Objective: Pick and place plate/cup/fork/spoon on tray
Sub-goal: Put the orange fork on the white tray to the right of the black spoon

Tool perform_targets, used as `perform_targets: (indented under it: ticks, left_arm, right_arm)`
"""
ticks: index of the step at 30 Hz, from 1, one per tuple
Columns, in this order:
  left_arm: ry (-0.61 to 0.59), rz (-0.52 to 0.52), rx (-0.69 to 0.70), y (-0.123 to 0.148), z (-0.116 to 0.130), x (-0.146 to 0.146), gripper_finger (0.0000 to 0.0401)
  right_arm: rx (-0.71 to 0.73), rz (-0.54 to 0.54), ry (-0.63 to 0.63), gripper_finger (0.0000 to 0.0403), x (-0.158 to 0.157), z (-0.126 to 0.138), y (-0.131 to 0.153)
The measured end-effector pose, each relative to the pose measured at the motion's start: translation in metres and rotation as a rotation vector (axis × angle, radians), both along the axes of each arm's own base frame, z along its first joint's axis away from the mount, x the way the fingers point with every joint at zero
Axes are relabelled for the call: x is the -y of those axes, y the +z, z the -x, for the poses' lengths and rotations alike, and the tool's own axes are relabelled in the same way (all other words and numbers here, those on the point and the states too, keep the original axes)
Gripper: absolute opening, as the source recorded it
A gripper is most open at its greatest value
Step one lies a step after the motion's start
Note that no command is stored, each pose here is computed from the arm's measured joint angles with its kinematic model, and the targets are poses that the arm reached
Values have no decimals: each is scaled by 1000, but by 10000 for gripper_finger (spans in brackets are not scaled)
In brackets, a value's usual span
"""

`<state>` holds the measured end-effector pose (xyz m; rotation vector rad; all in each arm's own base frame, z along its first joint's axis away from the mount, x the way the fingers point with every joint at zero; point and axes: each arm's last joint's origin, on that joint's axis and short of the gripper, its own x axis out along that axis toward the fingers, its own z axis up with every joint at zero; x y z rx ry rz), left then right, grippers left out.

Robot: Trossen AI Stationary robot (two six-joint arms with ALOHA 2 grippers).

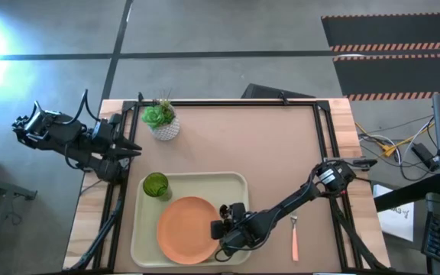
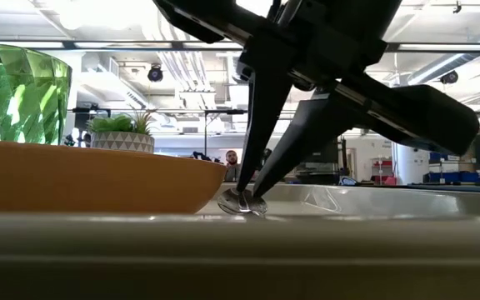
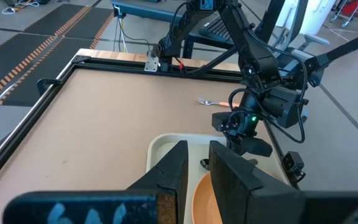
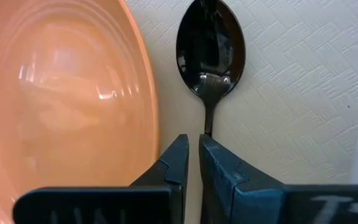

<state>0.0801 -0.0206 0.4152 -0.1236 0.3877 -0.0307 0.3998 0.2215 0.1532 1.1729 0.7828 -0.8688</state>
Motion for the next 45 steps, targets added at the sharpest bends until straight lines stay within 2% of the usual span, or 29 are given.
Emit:
perform_targets:
  ticks: [11,17,21,27,32,36,40,45]
  left_arm:
    - [0,-1,-1,0,0,0,47]
    - [0,-1,-2,-1,0,0,47]
    - [0,-1,-2,-1,0,0,47]
    - [0,-1,-4,-1,0,0,47]
    - [0,-2,-6,-1,0,0,47]
    - [0,-2,-6,-1,0,0,47]
    - [0,-1,-4,-1,1,0,47]
    - [1,3,-1,-1,1,0,47]
  right_arm:
    - [-57,4,-15,28,2,5,-2]
    - [-117,40,-14,28,7,14,7]
    - [-179,5,39,28,11,24,27]
    - [-366,-53,145,28,17,50,54]
    - [-489,-89,233,30,19,63,62]
    - [-609,-135,262,46,18,73,61]
    - [-715,-144,231,71,14,86,57]
    - [-758,-180,189,104,0,100,57]
